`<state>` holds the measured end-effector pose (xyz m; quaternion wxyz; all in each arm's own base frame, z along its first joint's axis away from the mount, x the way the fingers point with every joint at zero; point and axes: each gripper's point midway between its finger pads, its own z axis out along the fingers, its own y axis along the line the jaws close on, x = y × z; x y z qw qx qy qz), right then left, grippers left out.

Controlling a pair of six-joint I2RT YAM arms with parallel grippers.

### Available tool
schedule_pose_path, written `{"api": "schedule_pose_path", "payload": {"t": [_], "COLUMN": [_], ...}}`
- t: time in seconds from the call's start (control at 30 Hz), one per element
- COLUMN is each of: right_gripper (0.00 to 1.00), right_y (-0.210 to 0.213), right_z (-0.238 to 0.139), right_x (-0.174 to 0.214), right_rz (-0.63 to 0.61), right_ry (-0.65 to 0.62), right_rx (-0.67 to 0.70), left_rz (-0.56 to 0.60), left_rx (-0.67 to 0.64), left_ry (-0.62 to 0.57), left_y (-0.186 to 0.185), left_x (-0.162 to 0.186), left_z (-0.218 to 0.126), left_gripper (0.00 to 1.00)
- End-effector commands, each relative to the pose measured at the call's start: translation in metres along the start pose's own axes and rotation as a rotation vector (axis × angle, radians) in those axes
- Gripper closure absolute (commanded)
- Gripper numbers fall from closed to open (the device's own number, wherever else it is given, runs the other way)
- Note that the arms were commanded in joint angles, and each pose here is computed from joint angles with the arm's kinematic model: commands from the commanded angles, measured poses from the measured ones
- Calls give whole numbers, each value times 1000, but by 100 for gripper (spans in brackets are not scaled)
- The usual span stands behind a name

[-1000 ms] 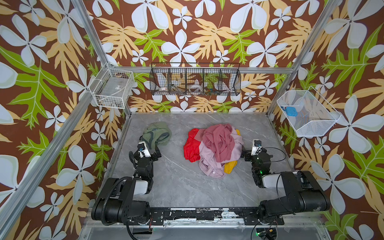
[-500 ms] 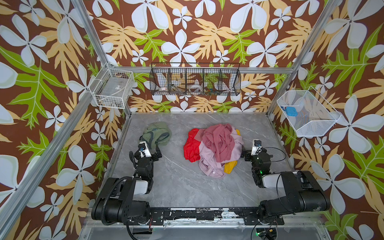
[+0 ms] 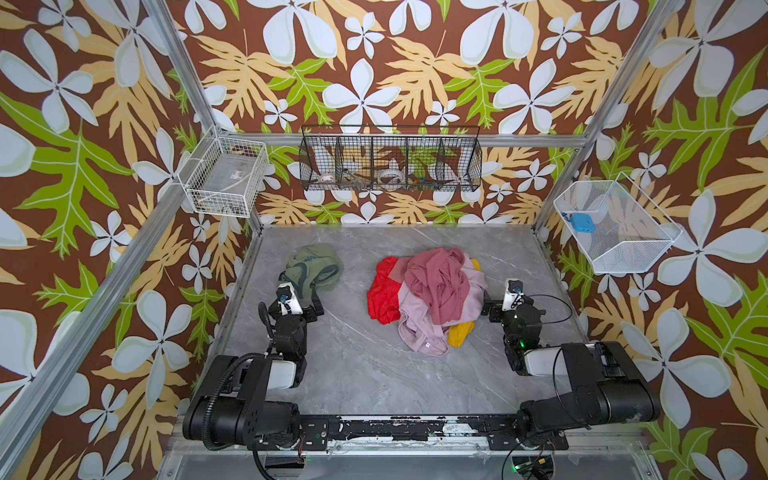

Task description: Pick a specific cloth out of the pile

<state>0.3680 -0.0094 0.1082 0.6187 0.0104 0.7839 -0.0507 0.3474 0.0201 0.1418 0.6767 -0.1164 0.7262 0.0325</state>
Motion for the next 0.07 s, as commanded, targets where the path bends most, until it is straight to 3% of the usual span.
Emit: {"api": "schedule_pose_path", "payload": {"t": [0.0,0.03], "right_gripper": [0,0], "right_y": [0,0], "right_z": [1,1], "right_x": [-6,-7], "right_rz": [11,11], "right_ry": [-22,-24], "right_rx": [0,0], "left_rz": [-4,-4], "left_rx": [5,5], "left_ry": [-36,-35], "left_y": [-2,-2], "left_x": [-10,-9], "left_z": [1,1], "left_gripper": [0,0]}}
